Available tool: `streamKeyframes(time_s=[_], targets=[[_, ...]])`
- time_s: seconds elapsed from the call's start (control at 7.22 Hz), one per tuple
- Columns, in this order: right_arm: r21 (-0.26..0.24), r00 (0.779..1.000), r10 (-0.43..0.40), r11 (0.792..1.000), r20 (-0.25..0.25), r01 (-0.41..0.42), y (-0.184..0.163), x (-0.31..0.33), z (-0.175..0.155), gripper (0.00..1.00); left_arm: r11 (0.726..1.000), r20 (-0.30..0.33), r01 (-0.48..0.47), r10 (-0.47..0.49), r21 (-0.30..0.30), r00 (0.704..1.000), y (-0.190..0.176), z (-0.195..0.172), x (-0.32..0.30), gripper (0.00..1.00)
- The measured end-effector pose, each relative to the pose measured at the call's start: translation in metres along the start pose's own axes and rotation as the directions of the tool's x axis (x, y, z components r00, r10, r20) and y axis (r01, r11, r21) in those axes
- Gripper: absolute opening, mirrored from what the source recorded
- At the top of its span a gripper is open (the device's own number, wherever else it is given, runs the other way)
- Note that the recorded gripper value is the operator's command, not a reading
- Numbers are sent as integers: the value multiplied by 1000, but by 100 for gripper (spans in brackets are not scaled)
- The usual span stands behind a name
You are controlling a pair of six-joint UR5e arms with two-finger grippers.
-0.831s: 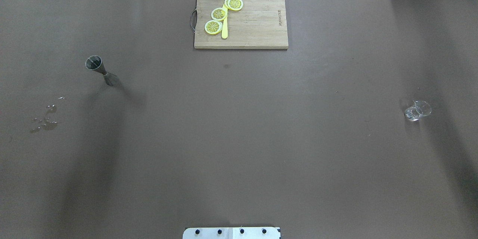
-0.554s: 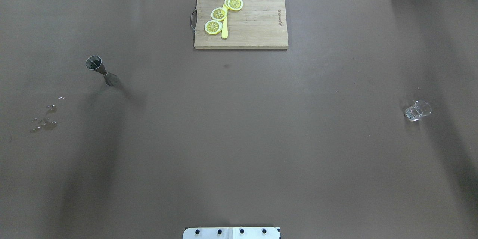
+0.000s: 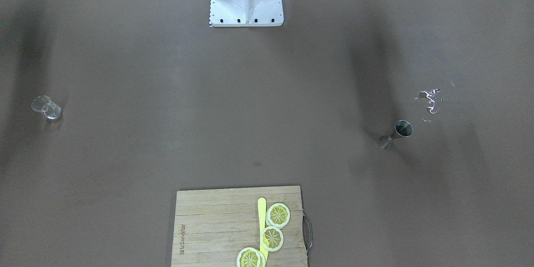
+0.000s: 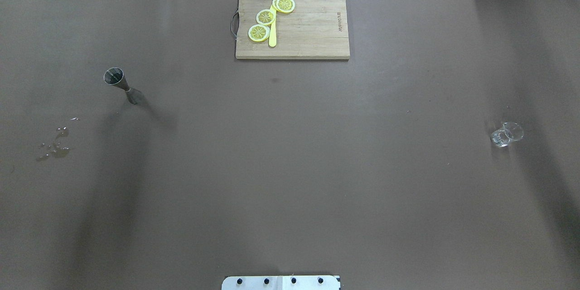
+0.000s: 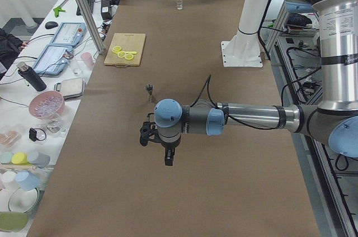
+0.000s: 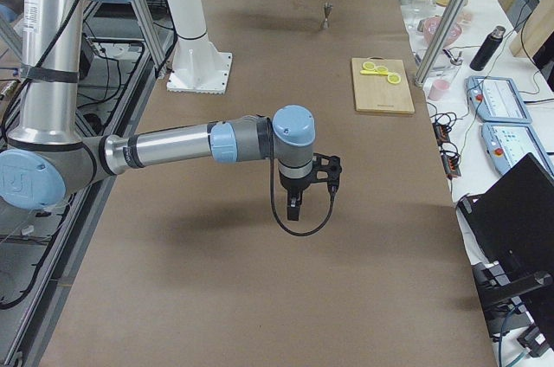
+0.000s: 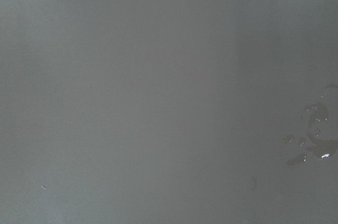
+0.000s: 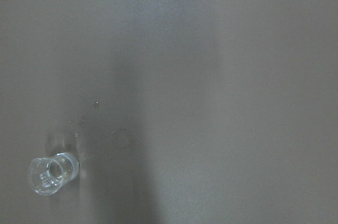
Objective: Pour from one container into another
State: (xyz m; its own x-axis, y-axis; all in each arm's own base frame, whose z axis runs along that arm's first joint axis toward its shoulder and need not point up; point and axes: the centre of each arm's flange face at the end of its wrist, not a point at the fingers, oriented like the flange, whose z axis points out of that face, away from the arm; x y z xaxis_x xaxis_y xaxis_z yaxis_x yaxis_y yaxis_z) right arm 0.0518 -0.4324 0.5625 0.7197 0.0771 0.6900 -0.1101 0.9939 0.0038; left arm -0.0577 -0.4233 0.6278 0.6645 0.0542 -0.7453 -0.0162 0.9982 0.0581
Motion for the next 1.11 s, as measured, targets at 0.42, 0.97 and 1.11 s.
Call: streamKeyframes(time_s=[0.42,0.97,1.11], targets=[[2,1000,-1,1000,-1,1,0,0,0,100,1000,-1,-17,17,16,1000,-5,-7,8,98],[9,1000,-10,1000,1,10,-5,-5,-3,100,998,0,-42,42,43,999,-36,-18,21,98],[9,1000,-10,1000,0,10,-5,-5,-3,100,998,-1,-37,37,53,999,-43,-23,26,98]])
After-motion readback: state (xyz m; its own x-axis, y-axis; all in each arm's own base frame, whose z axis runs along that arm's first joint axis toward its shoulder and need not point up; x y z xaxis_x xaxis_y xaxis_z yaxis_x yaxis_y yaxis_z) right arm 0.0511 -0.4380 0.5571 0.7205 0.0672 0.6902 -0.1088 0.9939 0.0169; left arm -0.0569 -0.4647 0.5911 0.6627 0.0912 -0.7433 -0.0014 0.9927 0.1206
